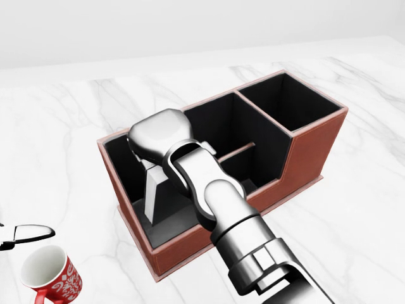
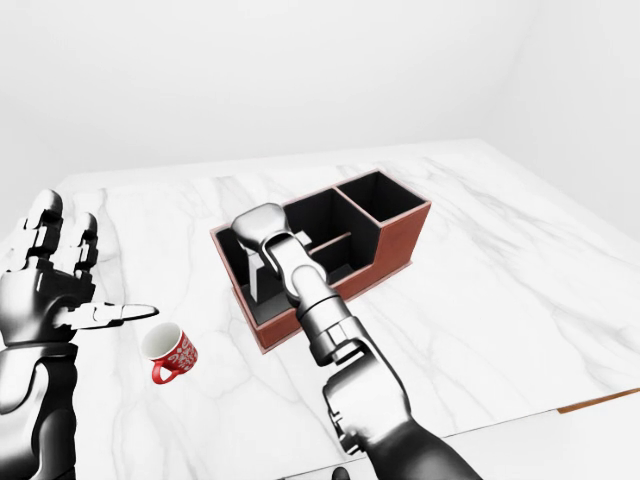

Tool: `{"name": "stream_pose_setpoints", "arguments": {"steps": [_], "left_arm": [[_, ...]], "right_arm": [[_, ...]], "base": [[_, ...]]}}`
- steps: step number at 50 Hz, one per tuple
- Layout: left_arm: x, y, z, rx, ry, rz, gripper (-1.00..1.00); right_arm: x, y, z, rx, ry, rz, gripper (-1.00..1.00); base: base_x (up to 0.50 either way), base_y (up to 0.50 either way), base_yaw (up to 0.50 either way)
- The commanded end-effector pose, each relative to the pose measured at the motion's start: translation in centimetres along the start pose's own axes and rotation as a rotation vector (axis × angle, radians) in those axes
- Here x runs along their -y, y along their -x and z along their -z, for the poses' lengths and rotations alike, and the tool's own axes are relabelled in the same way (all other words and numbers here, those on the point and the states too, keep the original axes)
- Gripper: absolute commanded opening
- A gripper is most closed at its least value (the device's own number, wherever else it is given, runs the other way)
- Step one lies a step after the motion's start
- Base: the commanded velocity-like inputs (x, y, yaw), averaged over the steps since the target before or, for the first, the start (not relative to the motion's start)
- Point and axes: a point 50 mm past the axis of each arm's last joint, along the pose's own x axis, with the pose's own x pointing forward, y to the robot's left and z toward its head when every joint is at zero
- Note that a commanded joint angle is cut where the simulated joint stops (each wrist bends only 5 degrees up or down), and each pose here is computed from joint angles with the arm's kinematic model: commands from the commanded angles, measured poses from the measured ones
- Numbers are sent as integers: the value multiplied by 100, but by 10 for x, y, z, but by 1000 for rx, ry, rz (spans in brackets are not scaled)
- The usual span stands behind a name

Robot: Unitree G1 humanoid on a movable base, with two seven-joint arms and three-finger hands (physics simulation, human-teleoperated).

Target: Pick up the book and place it in the left compartment of the caddy.

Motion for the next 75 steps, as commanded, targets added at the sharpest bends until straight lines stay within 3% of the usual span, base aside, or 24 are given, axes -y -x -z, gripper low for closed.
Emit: {"name": "stream_pose_setpoints", "arguments": {"steps": [1,75], "left_arm": [[-1,0,0,0,2,-2,100],[-6,4,11,-51,12,-16,100]], "right_arm": [[-8,-3,1,-2,-7,22,-100],[-82,2,-7,5,-15,-145,-100]], "base": [[0,0,0],[0,0,0]]}}
